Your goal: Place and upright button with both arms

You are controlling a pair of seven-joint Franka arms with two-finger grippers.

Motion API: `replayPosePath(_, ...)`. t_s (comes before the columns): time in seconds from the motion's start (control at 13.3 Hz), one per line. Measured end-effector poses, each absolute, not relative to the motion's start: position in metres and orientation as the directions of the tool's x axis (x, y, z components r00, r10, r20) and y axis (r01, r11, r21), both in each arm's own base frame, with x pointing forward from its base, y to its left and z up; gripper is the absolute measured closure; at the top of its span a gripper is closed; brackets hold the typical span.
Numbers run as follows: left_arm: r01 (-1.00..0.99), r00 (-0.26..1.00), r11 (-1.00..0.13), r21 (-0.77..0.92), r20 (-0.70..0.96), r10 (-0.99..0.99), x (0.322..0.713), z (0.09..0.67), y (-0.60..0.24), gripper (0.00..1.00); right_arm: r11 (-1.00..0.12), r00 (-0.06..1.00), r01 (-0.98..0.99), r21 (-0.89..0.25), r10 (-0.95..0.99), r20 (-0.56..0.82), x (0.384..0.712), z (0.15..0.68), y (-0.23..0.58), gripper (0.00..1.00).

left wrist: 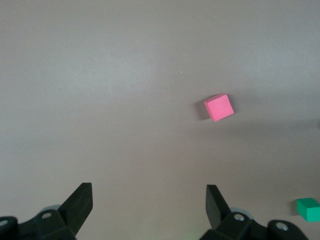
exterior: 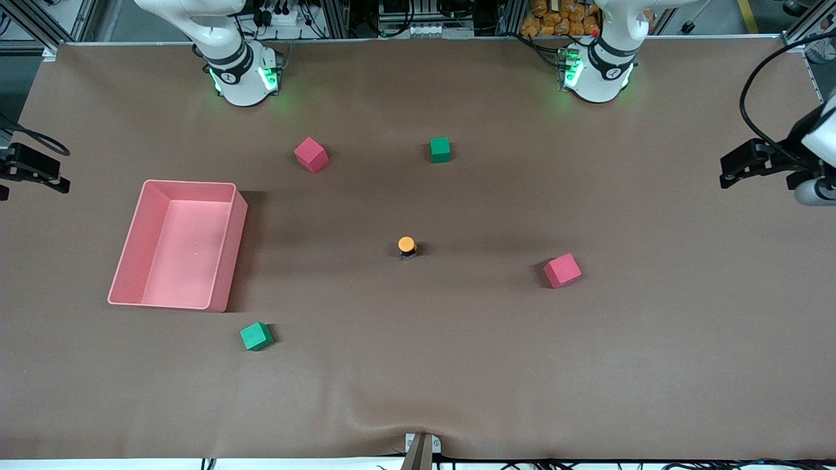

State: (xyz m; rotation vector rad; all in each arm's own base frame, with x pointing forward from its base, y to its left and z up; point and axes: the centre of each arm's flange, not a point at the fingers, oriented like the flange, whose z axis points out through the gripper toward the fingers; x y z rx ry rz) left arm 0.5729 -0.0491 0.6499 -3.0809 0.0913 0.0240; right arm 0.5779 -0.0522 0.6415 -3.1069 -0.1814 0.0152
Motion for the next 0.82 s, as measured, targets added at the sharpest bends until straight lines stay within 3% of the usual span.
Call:
replayPosePath(0.38, -0.062, 0.998, -0.996, -0.068, -0.023, -0.060, 0.528, 0.655, -0.052, 0.00, -0.992, 0.993, 0.120, -0.030, 0.121, -0.011, 0.577, 0.642, -0.050, 0.00)
replayPosePath(0.82, -0.066, 0.998, -0.995, -0.071, -0.008, -0.065, 0.501, 0.664, -0.054, 0.00, -0.992, 0.992, 0.120, -0.034, 0.121, -0.029, 0.575, 0.640, -0.050, 0.00)
